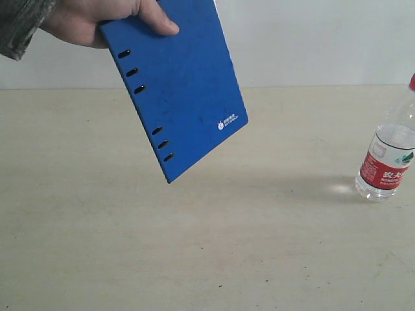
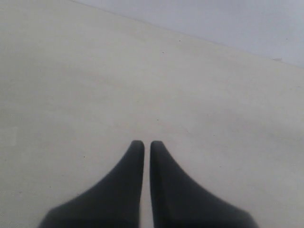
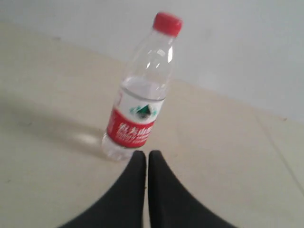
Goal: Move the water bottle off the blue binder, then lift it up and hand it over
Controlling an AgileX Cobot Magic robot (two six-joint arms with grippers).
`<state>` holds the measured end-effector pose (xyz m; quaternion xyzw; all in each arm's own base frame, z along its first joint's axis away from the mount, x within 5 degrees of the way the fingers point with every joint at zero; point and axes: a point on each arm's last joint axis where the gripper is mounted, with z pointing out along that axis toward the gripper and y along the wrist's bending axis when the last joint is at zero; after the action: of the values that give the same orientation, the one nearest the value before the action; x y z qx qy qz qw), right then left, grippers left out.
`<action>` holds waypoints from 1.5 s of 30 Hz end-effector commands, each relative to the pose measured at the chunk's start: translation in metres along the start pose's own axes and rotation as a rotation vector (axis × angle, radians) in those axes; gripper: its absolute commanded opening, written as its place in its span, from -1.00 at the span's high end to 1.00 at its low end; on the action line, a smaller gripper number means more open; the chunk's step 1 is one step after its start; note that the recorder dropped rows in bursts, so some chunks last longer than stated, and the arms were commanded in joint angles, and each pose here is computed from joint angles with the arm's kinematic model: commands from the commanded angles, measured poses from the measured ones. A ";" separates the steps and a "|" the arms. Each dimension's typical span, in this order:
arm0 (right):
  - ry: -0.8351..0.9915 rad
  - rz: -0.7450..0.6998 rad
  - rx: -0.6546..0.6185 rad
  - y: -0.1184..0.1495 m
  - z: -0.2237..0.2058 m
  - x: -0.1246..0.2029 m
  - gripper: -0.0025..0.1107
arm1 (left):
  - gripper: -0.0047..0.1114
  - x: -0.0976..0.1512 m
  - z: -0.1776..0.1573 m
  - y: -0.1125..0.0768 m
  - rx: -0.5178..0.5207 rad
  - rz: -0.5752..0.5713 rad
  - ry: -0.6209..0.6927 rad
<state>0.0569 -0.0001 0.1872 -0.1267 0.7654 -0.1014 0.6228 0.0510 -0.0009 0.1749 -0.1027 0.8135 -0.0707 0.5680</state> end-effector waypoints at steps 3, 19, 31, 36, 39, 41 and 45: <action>0.044 0.156 -0.058 0.006 -0.001 0.003 0.96 | 0.84 0.001 0.000 0.000 0.006 -0.006 -0.003; 0.070 0.156 -0.008 0.001 -0.001 0.006 0.96 | 0.84 0.001 0.000 0.000 0.006 -0.006 -0.003; 0.070 0.163 -0.007 0.001 -0.001 0.006 0.96 | 0.84 0.001 0.000 0.000 0.006 -0.006 -0.003; 0.070 0.163 -0.007 0.001 -0.001 0.006 0.96 | 0.84 0.001 0.000 0.000 0.006 -0.006 -0.003; 0.071 0.175 -0.012 0.002 -0.001 0.006 0.96 | 0.84 0.000 0.000 0.000 0.008 -0.005 -0.005; 0.069 0.175 -0.011 0.002 -0.001 0.006 0.96 | 0.84 0.001 0.000 0.000 0.008 -0.005 -0.003; 0.069 0.177 -0.011 0.002 -0.001 0.006 0.96 | 0.84 0.001 0.000 0.000 0.006 -0.006 -0.003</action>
<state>0.0551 -0.0007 0.1799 -0.0606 0.7990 -0.0479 0.5964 0.0510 -0.0010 0.1749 -0.1021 0.8136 -0.0711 0.5680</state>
